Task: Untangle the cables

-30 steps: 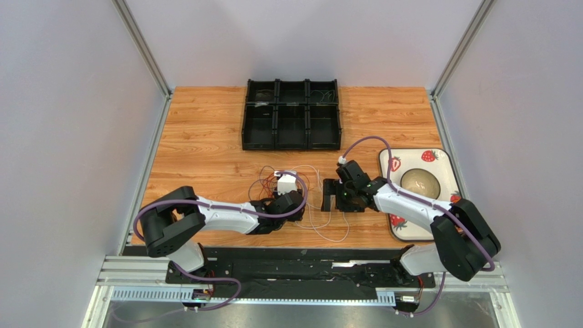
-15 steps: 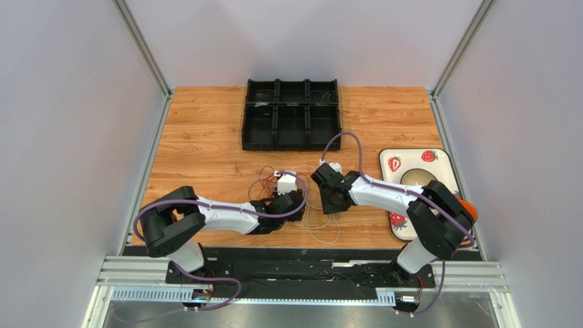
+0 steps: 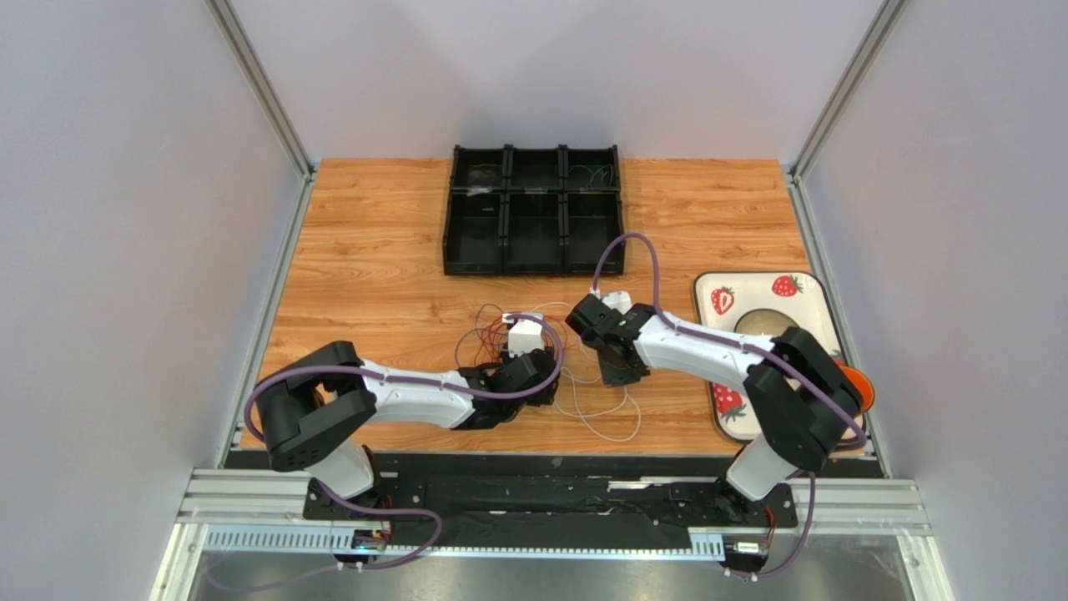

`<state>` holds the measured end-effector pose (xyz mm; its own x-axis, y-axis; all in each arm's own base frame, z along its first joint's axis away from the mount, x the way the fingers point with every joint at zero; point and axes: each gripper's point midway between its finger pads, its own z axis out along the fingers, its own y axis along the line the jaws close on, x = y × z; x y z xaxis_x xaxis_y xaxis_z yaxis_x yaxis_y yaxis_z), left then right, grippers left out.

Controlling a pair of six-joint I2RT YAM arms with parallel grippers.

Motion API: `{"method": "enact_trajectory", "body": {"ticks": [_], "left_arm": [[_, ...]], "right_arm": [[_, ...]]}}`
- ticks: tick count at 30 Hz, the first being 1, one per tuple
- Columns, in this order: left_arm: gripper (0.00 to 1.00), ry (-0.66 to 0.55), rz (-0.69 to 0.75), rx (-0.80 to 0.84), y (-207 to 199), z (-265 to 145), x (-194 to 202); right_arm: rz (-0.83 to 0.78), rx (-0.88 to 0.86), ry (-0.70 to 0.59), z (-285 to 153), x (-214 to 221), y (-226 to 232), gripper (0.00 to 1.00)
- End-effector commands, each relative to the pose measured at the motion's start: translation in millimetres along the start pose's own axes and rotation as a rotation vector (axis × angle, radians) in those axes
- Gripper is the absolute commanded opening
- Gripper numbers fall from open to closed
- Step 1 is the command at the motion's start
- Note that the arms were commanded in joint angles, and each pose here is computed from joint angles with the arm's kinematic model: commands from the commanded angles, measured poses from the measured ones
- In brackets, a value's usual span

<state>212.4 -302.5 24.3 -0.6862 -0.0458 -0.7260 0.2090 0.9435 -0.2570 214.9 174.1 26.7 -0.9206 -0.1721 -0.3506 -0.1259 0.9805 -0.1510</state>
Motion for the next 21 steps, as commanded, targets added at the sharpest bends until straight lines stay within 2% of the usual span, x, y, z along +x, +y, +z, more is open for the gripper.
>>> {"method": "enact_trajectory", "body": {"ticks": [1, 6, 14, 21], "left_arm": [[0.50, 0.009, 0.003, 0.000, 0.5, -1.1, -0.5], [0.50, 0.011, 0.008, 0.001, 0.2, -0.8, 0.6], [0.50, 0.015, 0.008, -0.002, 0.3, 0.2, 1.0], [0.50, 0.018, 0.011, 0.001, -1.0, 0.8, 1.3]], "right_arm": [[0.082, 0.024, -0.172, -50.3, -54.1, -30.8, 0.00], [0.183, -0.011, -0.339, -111.0, -97.5, -66.9, 0.00], [0.319, -0.039, -0.669, -233.2, -174.2, -125.5, 0.00], [0.355, -0.064, -0.820, -293.5, -222.3, -138.2, 0.00]]}}
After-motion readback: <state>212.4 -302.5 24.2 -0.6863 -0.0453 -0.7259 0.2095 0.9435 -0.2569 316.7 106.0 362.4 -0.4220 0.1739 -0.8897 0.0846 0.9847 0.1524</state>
